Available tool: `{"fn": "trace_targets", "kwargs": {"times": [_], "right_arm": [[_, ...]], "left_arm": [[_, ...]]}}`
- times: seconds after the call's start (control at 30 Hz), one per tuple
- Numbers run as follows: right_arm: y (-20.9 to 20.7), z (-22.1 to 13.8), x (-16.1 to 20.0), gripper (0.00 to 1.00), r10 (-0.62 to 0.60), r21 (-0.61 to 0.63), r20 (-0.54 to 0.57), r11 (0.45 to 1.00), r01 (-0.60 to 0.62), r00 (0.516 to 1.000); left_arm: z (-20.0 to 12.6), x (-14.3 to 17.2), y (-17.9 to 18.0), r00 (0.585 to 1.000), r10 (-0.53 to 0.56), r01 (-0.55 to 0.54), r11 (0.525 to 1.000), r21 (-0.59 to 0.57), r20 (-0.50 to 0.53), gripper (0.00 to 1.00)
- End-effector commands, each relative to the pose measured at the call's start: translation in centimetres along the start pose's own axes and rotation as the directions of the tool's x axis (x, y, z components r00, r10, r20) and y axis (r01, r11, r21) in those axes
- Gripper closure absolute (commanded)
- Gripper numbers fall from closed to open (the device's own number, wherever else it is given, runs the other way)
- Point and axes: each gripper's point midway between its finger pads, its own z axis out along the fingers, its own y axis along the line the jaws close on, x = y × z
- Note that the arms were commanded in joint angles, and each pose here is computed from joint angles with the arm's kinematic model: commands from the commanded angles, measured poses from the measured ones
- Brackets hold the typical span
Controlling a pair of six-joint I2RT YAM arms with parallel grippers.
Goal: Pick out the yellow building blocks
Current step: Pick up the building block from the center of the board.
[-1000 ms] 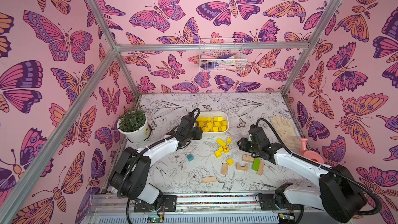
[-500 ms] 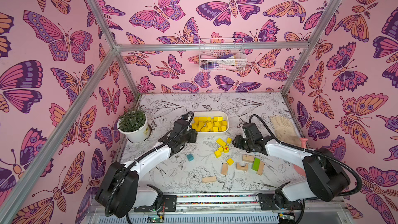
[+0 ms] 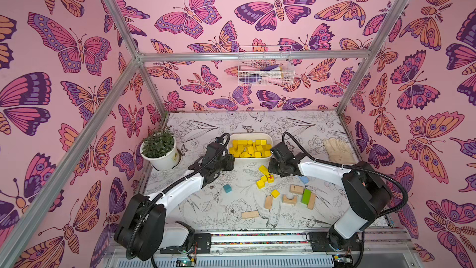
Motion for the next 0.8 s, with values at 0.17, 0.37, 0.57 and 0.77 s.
{"fn": "trace_targets", "kwargs": {"times": [0.17,0.37,0.57,0.77], "right_arm": [[-2.0,0.8,0.4,0.48,0.037,0.151,-0.033,0.988,-0.032,0.999],[-1.9,1.1,0.5,0.49,0.053,0.142,-0.030,0.989,-0.048,0.998],[-1.6,0.7,-0.2,0.50,0.036,0.116,0.009,0.993,-0.037,0.999],[-1.1,0.8,-0.6,0.55,0.005,0.105,0.009,0.994,-0.006,1.000]], "left_arm": [[-0.7,0.4,0.6,1.000,-0.004,0.004,1.000,0.002,0.005,0.56],[-0.6,0.7,0.9,1.000,-0.010,0.010,1.000,-0.001,-0.003,0.56],[-1.5,-0.2,0.6,0.999,-0.015,0.015,1.000,0.015,0.035,0.55],[-1.5,-0.1,0.7,0.999,-0.022,0.022,1.000,0.013,0.034,0.55]]}}
